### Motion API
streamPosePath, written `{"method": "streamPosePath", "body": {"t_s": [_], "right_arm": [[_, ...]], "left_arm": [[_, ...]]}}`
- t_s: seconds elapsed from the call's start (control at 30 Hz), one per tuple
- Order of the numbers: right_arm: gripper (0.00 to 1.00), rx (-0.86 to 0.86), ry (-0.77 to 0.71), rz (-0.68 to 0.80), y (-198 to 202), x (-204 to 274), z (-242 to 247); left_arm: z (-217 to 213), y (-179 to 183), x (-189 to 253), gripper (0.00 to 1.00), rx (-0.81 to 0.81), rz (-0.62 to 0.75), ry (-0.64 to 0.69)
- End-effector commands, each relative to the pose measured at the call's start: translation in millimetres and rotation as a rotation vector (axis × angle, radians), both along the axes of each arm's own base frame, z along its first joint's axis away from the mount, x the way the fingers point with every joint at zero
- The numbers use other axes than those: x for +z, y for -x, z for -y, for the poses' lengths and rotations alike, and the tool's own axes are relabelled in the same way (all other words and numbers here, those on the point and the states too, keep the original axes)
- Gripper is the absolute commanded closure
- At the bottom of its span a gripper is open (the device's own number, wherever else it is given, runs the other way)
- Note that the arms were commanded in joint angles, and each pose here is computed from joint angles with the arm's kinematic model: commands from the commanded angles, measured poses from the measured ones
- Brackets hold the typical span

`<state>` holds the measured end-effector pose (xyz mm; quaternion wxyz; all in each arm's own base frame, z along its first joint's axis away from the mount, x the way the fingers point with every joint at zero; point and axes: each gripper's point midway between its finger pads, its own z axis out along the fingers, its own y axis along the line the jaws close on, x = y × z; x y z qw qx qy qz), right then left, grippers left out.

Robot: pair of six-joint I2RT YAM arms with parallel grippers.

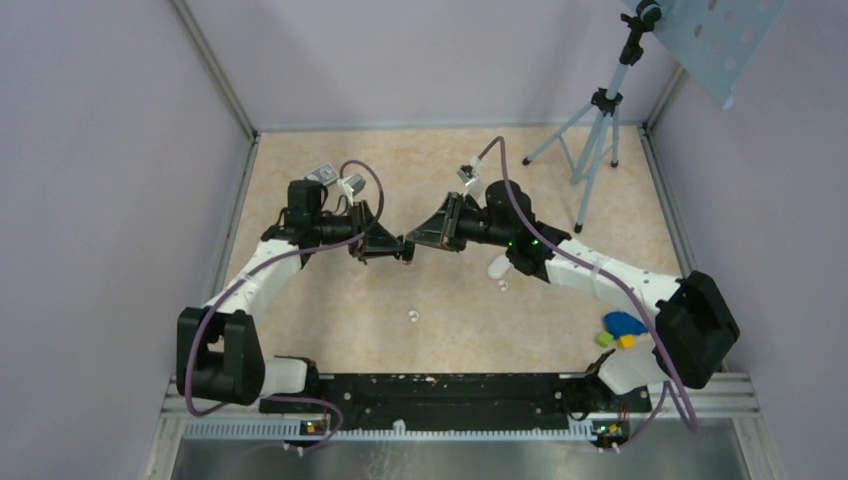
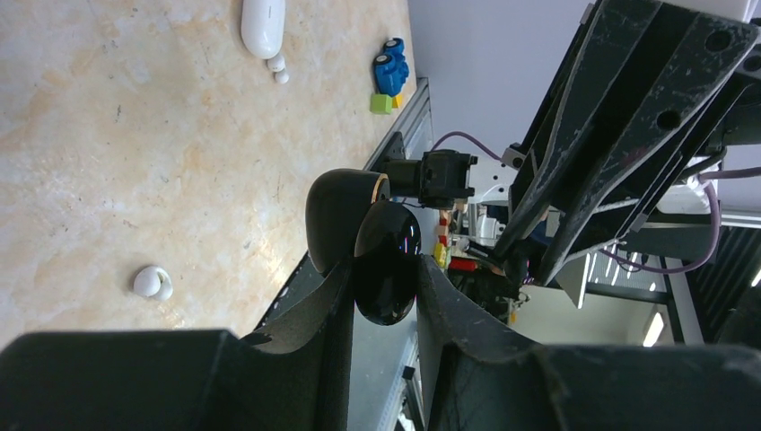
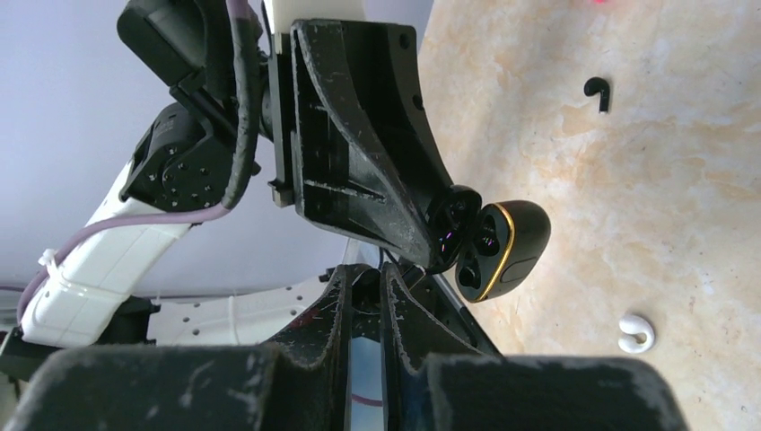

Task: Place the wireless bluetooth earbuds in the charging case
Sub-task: Insert the right earbud into the right side groove of the charging case.

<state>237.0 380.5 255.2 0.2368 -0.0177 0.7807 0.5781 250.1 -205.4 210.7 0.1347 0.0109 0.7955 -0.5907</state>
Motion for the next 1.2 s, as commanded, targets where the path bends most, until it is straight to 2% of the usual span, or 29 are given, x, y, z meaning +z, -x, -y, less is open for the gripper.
{"method": "streamPosePath", "body": {"t_s": [0.0, 0.57, 0.9, 1.17], "right_arm": [[1.0, -0.011, -0.046, -0.023, -8, 21, 2], [1.0, 0.004, -0.078, -0.074, -10, 20, 4], [1.0, 0.044, 0.006, -0.004, -7, 16, 6], [1.0, 0.154, 0.065, 0.016, 12, 7, -8]], "left_arm": [[-1, 5, 11, 1.0, -0.047, 0.064, 0.018], [-1, 7, 15, 1.0, -0.091, 0.097, 0.016], [-2, 3, 15, 1.0, -0.053, 0.083, -0.003], [-2, 1, 16, 1.0, -0.044, 0.083, -0.005]]}}
